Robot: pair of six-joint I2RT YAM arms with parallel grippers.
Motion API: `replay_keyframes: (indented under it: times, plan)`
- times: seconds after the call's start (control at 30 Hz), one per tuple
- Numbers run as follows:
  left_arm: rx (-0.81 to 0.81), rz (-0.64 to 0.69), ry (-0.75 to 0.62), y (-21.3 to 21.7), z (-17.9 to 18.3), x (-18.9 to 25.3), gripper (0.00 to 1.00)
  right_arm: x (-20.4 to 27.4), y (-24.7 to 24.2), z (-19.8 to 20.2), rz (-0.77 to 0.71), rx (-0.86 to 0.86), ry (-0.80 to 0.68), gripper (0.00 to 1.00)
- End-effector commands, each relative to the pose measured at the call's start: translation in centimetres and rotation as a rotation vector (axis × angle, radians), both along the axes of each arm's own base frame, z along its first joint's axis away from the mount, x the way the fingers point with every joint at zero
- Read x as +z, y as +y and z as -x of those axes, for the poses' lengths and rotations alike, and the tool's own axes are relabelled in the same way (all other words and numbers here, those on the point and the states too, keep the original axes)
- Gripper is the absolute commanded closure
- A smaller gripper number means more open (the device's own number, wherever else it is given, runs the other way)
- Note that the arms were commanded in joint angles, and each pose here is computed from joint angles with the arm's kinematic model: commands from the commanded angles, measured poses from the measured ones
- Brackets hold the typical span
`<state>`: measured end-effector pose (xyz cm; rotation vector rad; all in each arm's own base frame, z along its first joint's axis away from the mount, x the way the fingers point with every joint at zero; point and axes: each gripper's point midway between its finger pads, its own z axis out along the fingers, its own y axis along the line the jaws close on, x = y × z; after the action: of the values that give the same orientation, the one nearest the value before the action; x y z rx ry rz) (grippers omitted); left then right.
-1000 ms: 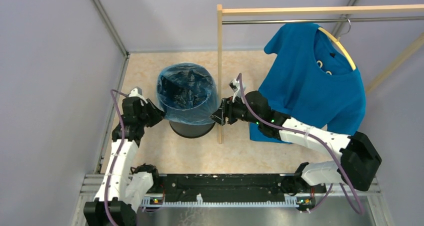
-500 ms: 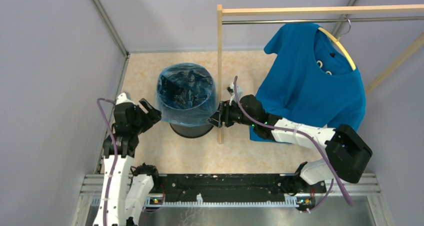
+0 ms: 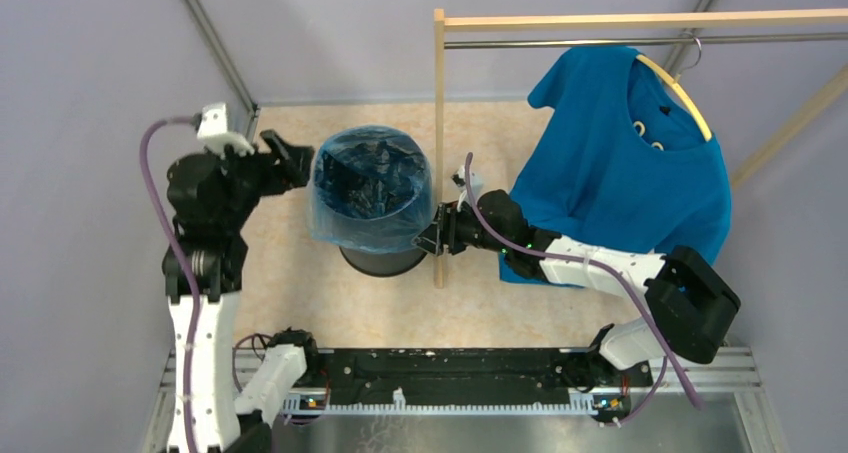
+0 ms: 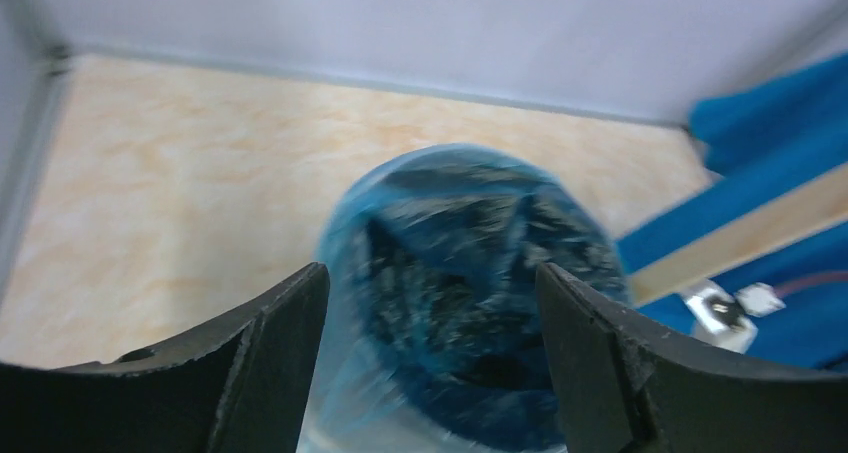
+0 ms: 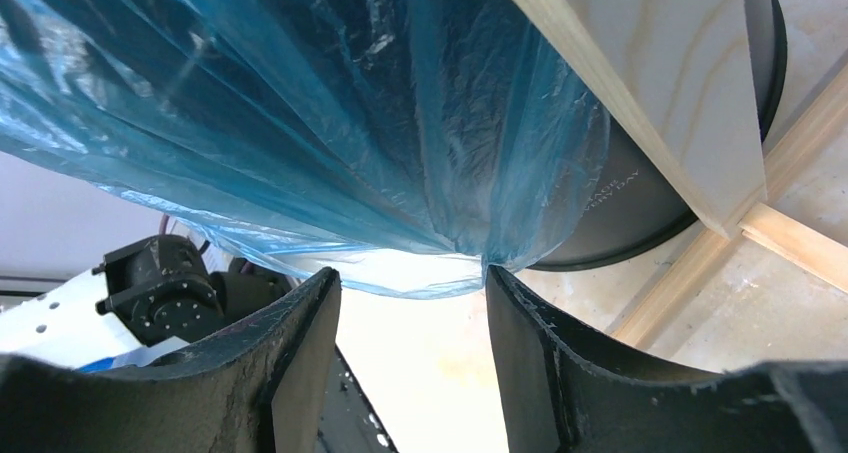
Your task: Put the trash bags into the trash bin
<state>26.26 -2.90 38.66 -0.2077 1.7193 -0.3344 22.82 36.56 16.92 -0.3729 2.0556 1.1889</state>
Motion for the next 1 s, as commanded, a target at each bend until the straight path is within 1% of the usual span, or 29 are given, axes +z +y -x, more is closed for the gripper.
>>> replay_keyframes:
  times: [0.0, 0.1, 0.2, 0.27, 0.43, 0.57, 0.67, 0.77, 0.9, 0.97]
  plan:
    - [-0.435, 0.022, 0.005, -7.2, -2.8, 1.3, 0.20, 2.5, 1.0, -1.0, -0.067, -0.004, -0.043, 0.45]
    - [-0.471, -0.021, 0.056, -10.0, -4.0, 0.0, 0.27, 2.5, 0.8, -1.0, -0.064, -0.013, -0.043, 0.45]
    - [-0.451, -0.119, 0.119, -13.2, -5.0, -2.3, 0.32, 2.5, 0.7, -1.1, -0.065, -0.021, -0.044, 0.46]
    - [-0.439, -0.150, 0.160, -14.3, -5.7, -4.0, 0.37, 2.5, 0.7, -1.1, -0.067, -0.022, -0.044, 0.46]
    - [-0.383, -0.213, 0.228, -14.3, -8.2, -7.8, 0.43, 2.6, 0.6, -1.3, -0.064, -0.031, -0.044, 0.46]
    - [-0.327, -0.265, 0.286, -13.7, -9.8, -10.9, 0.44, 2.6, 0.6, -1.6, -0.063, -0.044, -0.050, 0.46]
    - [-0.300, -0.265, 0.284, -13.6, -10.7, -12.5, 0.47, 2.3, 0.8, -1.7, -0.067, -0.049, -0.045, 0.47]
    - [-0.255, -0.232, 0.279, -13.4, -11.2, -13.5, 0.49, 2.2, 1.1, -1.9, -0.082, -0.051, -0.037, 0.48]
    - [-0.211, -0.168, 0.231, -13.5, -11.8, -14.5, 0.48, 2.1, 1.5, -1.9, -0.099, -0.044, -0.025, 0.49]
    - [-0.212, -0.156, 0.217, -13.7, -12.1, -14.8, 0.45, 2.1, 1.6, -1.8, -0.102, -0.040, -0.022, 0.50]
